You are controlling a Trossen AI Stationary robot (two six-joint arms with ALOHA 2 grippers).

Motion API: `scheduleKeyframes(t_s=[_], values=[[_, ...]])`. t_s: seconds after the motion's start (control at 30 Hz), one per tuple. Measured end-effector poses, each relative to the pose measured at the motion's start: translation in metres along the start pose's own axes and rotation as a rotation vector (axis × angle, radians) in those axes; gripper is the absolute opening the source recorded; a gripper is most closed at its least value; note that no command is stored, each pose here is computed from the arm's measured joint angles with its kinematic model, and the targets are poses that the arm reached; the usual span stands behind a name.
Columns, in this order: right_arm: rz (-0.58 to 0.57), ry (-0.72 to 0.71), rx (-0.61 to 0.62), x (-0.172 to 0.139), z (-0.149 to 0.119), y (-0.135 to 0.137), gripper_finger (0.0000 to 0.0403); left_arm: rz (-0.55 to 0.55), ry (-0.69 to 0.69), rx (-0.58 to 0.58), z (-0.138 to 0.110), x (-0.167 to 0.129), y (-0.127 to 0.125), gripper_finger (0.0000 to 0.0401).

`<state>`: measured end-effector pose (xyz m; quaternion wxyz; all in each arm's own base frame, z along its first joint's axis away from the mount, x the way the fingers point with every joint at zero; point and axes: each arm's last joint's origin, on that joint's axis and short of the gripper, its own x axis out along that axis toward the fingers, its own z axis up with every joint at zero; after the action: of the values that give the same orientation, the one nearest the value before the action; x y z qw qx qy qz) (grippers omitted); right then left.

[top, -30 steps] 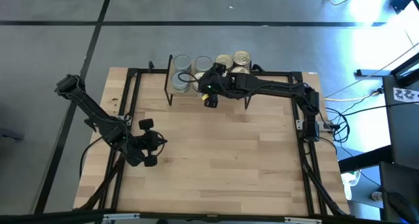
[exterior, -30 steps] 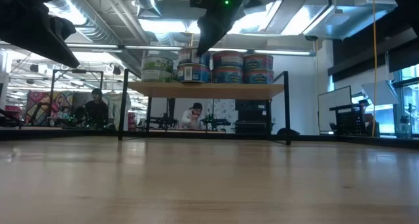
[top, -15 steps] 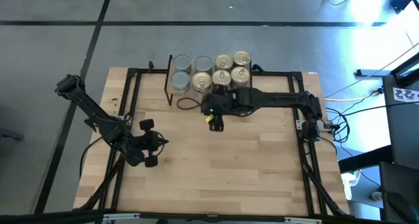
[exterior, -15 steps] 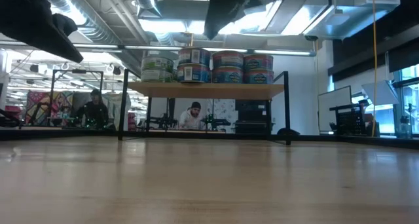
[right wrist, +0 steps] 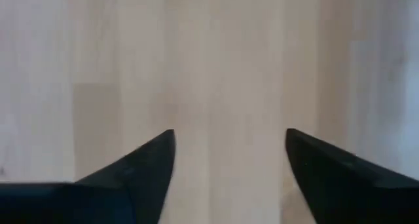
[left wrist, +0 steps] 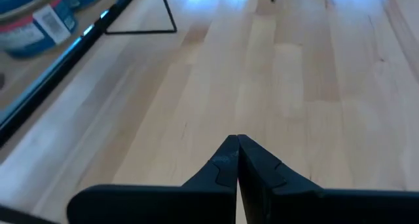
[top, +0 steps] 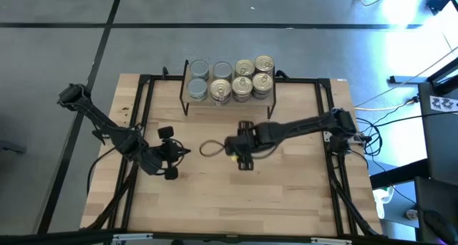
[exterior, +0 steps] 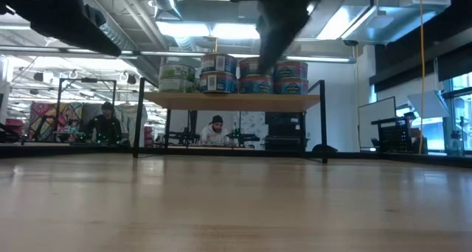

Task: Stack canned seafood by type on shelf
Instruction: Return to Home Position

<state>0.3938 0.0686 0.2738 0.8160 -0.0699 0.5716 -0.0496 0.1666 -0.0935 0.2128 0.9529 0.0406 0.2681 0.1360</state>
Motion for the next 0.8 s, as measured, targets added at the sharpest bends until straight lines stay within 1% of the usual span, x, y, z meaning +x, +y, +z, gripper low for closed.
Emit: scheduleKeyframes(t_s=[0.1,0.17,0.23,0.33,0.4,0.5,0.63,0.73,0.8], values=[[0.013,0.018,-0.008,0.006,-0.018,0.011,0.0227,-0.010,-0.032,0.003,-0.003,0.003,-0.001,0.0001],[0.022,-0.010,0.003,0.007,-0.032,0.015,0.0182,-0.027,-0.040,0.011,-0.012,0.008,-0.001,0.0001],[0.033,-0.038,0.026,0.006,-0.050,0.018,0.0140,-0.054,-0.045,-0.005,-0.019,0.011,0.001,0.0001],[0.063,-0.126,0.065,0.000,-0.079,0.020,0.0089,-0.075,-0.060,-0.033,-0.030,0.013,0.006,0.0001],[0.088,-0.201,0.096,-0.005,-0.099,0.018,0.0063,-0.083,-0.073,-0.055,-0.035,0.013,0.010,0.0000],[0.126,-0.319,0.119,-0.010,-0.130,0.015,0.0035,-0.098,-0.103,-0.090,-0.041,0.012,0.016,0.0000],[0.174,-0.475,0.146,-0.015,-0.169,0.008,0.0010,-0.113,-0.150,-0.108,-0.048,0.009,0.023,0.0000],[0.221,-0.600,0.144,-0.016,-0.193,0.002,0.0004,-0.121,-0.166,-0.121,-0.052,0.007,0.027,0.0000],[0.232,-0.698,0.125,-0.016,-0.207,-0.002,0.0006,-0.121,-0.165,-0.121,-0.056,0.006,0.029,0.0000]])
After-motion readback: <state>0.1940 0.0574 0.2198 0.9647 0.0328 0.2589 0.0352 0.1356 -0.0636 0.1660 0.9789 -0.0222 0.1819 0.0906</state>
